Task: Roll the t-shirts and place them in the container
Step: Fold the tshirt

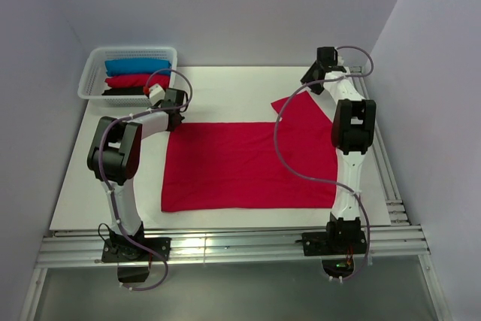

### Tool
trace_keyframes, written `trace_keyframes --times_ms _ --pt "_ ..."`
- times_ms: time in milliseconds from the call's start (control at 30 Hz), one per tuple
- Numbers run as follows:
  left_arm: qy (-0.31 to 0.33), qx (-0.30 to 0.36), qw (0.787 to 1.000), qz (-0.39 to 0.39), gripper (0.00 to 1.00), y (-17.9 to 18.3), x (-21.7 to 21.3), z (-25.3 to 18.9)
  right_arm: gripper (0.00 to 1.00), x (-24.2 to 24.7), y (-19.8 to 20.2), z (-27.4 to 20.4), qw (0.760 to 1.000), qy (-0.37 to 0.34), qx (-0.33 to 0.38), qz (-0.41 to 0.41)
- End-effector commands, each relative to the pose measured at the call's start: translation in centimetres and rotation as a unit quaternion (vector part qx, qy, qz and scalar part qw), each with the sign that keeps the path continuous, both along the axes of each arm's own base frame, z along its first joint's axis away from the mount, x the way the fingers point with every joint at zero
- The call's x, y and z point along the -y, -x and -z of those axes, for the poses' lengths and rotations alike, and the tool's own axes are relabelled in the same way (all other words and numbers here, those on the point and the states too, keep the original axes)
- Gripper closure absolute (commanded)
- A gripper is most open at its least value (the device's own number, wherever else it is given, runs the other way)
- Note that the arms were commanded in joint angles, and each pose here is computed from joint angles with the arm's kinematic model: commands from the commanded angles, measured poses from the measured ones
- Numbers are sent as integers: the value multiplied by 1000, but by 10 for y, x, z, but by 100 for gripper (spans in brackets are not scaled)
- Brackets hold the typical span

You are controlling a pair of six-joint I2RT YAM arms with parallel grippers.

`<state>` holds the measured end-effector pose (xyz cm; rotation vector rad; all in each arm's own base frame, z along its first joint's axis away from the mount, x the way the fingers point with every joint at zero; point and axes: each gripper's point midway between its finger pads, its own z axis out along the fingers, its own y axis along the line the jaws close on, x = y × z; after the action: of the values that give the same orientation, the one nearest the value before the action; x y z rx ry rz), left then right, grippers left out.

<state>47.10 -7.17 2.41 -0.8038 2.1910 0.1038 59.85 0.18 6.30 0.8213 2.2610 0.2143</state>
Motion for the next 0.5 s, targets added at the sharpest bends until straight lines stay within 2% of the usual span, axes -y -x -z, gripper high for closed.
trace_keyframes --times_ms 0,133,267,467 --pt "5 -23 1000 17 100 13 3 7 46 2 1 -6 999 21 -29 -2" --pt "8 -23 999 21 100 14 5 7 51 7 -3 -12 999 38 -24 2" --pt "10 -24 999 22 100 14 6 7 57 6 -3 0 998 40 -54 -19" --pt "17 -24 999 24 100 14 9 9 57 1 -10 -1 996 38 -51 -56"
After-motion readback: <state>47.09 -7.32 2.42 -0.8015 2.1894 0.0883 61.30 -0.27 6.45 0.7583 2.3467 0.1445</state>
